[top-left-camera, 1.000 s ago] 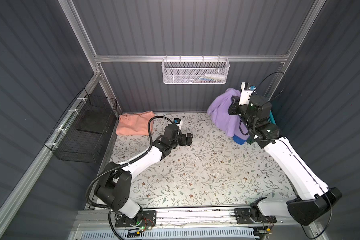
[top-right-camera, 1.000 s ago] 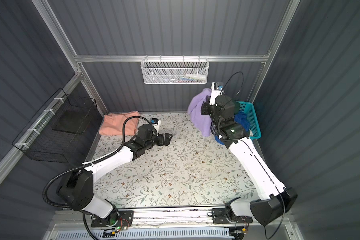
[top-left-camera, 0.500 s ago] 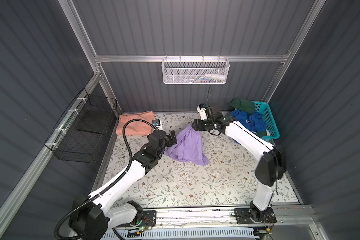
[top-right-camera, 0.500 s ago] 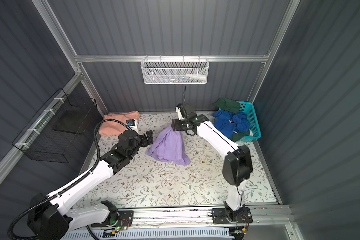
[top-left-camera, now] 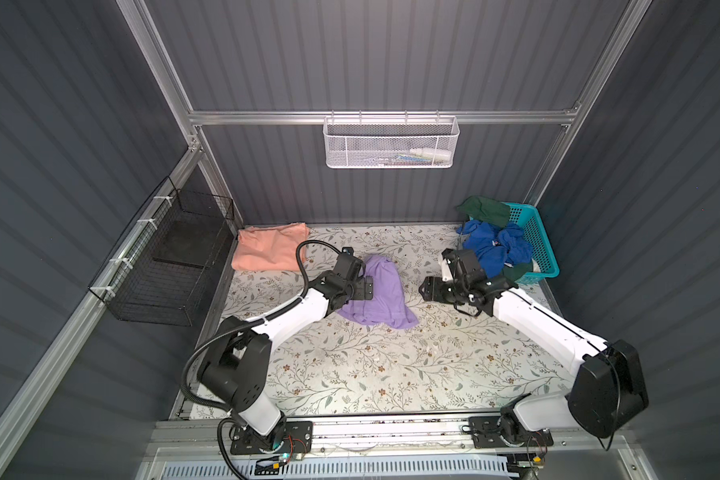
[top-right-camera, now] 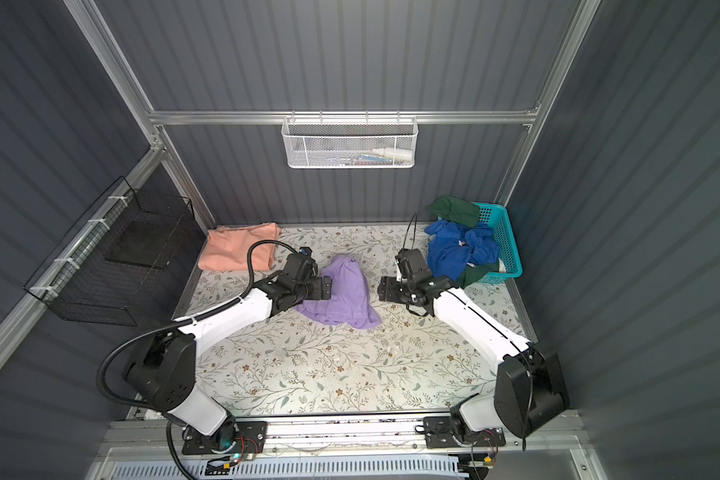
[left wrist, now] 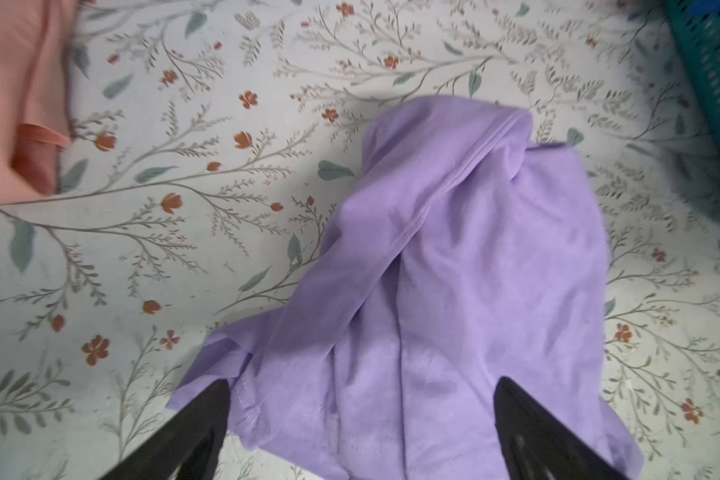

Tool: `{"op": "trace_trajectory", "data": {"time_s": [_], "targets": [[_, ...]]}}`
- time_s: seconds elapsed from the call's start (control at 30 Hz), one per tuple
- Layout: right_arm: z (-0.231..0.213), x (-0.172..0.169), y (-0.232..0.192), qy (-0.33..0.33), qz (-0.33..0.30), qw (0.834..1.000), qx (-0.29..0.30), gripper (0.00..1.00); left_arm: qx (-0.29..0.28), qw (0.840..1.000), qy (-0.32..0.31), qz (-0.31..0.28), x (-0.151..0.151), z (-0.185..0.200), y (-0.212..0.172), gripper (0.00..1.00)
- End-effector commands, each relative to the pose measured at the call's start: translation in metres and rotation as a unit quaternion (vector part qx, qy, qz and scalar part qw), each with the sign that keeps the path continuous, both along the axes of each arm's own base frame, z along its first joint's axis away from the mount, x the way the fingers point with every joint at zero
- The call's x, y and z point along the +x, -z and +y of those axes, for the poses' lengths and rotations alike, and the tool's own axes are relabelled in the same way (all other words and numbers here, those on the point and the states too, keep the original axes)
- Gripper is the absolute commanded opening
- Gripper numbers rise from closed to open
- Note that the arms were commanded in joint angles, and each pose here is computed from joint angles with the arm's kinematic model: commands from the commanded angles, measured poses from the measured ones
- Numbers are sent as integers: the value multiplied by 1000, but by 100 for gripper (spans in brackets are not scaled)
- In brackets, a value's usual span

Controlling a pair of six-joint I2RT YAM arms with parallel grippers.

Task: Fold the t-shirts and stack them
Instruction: 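Drop the lavender t-shirt onto the table center with the right gripper, then grasp the lavender t-shirt with the left gripper and lift it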

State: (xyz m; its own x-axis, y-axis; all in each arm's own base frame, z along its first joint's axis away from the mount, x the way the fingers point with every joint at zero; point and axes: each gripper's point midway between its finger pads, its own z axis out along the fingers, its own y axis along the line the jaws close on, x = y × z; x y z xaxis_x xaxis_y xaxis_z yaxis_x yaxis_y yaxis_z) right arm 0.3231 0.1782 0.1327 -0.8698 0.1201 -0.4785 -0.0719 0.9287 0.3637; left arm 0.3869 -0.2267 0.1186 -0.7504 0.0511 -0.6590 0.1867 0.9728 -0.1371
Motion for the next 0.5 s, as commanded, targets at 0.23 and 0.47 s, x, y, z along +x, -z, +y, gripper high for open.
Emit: {"op": "trace_trajectory", "data": {"time_s": [0.23, 0.47], "targets": [[-1, -33, 48, 26, 56, 998, 32, 67, 85, 994, -22, 70, 37, 19, 76, 49], [-8, -24, 55, 36, 49, 998, 3, 67, 62, 996, 11, 66, 48, -1, 65, 0]]}}
